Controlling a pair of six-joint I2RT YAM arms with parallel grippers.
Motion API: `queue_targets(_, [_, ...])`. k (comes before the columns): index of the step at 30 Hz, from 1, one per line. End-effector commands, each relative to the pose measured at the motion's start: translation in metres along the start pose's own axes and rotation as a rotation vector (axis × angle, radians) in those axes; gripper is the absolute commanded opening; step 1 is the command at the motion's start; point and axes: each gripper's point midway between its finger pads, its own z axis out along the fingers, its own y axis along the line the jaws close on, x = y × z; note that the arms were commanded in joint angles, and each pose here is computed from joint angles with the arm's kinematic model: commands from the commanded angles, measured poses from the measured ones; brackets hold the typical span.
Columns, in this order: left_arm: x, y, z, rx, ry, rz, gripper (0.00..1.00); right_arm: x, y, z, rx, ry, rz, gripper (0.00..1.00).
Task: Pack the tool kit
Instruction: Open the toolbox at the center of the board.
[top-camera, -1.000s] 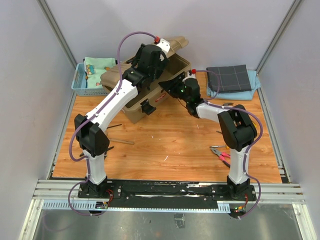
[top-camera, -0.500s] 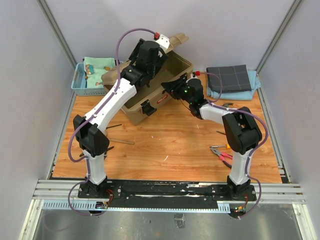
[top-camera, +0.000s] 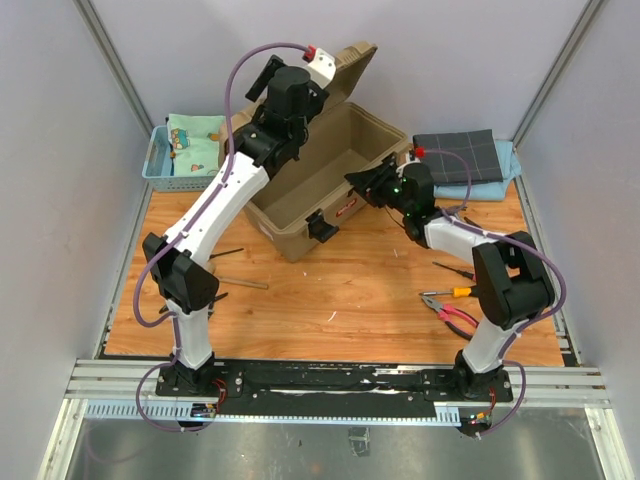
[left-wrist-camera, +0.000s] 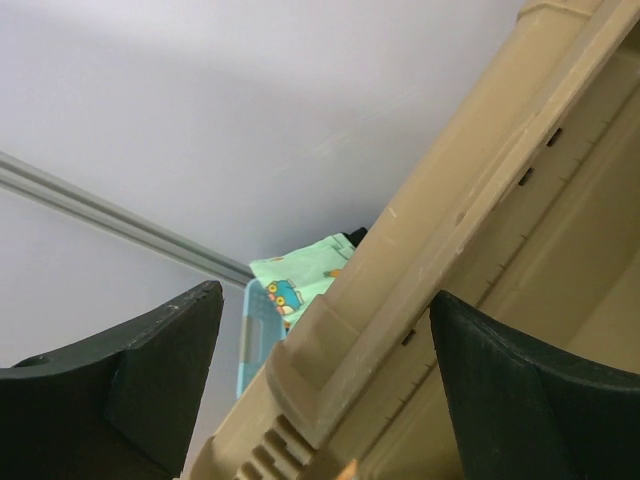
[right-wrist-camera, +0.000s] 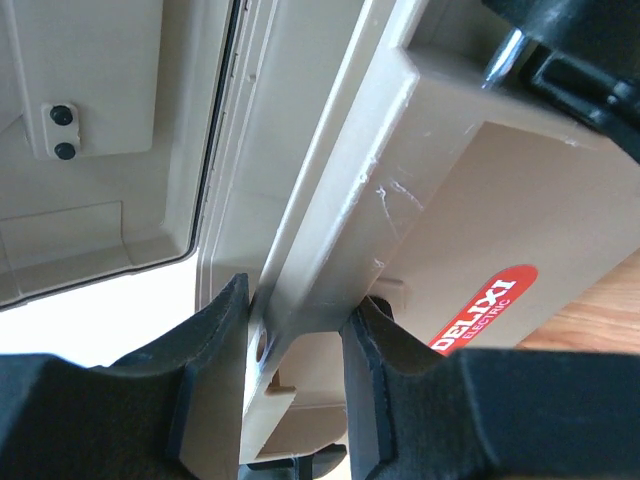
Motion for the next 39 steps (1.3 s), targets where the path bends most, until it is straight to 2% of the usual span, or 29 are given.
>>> queue_targets(1, [-0.018, 0.062, -0.004, -0.185, -0.031, -0.037, 0.89, -0.042, 0.01, -0.026, -0.056, -0.105, -0.233, 0.01])
queue_targets(13, [-0.012, 0.078, 0.0, -0.216, -0.02, -0.034, 0.89, -0.049, -0.034, -0.064, 0.012, -0.078, -0.204, 0.01])
queue_targets(23, [0.011, 0.094, -0.009, -0.216, 0.003, -0.035, 0.88, -0.057, -0.066, -0.09, 0.044, -0.073, -0.178, 0.01])
queue_targets(32, [0.037, 0.125, -0.027, -0.244, 0.026, -0.023, 0.87, -0.054, -0.072, -0.095, 0.032, -0.04, -0.183, 0.01])
queue_targets(39, [0.061, 0.149, -0.04, -0.262, 0.052, -0.015, 0.81, -0.05, -0.072, -0.096, 0.025, -0.01, -0.198, 0.01])
